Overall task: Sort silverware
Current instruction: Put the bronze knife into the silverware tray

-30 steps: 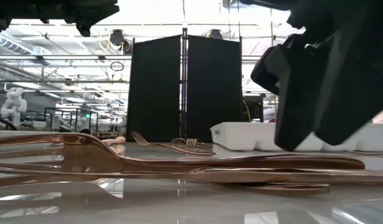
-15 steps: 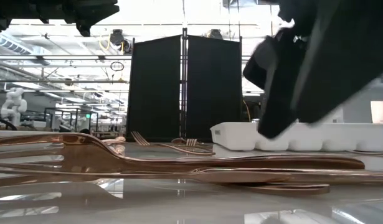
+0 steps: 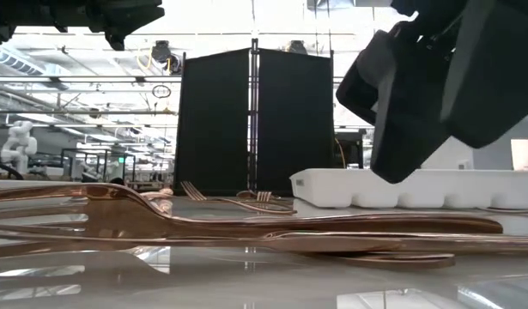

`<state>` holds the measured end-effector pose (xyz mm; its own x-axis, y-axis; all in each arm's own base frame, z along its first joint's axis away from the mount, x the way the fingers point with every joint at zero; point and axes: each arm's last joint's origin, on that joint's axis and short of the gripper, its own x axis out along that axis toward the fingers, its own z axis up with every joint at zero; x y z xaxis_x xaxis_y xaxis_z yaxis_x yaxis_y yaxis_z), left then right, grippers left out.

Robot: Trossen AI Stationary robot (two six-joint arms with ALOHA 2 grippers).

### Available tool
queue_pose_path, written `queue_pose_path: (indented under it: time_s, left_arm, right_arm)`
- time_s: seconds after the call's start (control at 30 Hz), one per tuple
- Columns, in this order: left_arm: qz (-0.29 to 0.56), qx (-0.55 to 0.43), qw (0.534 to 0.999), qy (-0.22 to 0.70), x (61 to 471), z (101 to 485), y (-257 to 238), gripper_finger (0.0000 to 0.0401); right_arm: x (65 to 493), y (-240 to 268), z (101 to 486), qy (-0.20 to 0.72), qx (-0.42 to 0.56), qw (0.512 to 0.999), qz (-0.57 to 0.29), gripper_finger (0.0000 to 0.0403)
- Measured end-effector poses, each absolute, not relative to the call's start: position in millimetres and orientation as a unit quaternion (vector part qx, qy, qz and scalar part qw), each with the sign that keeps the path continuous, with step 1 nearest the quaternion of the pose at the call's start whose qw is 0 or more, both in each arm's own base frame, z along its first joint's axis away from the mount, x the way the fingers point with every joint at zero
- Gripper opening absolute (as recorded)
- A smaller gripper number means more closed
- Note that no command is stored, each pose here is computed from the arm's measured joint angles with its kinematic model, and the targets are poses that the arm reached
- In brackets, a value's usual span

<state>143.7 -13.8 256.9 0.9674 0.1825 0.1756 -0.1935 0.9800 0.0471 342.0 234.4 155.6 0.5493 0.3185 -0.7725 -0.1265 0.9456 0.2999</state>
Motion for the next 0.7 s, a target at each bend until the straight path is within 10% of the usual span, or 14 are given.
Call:
queue_pose_path:
  time_s: [0.7]
  left_arm:
    - [0.095,0.032,0.991,-0.085,144,257,-14,0.0128]
  right_arm:
    - [343,236,130,0.473,0.058,0.873,0.106,0.0155]
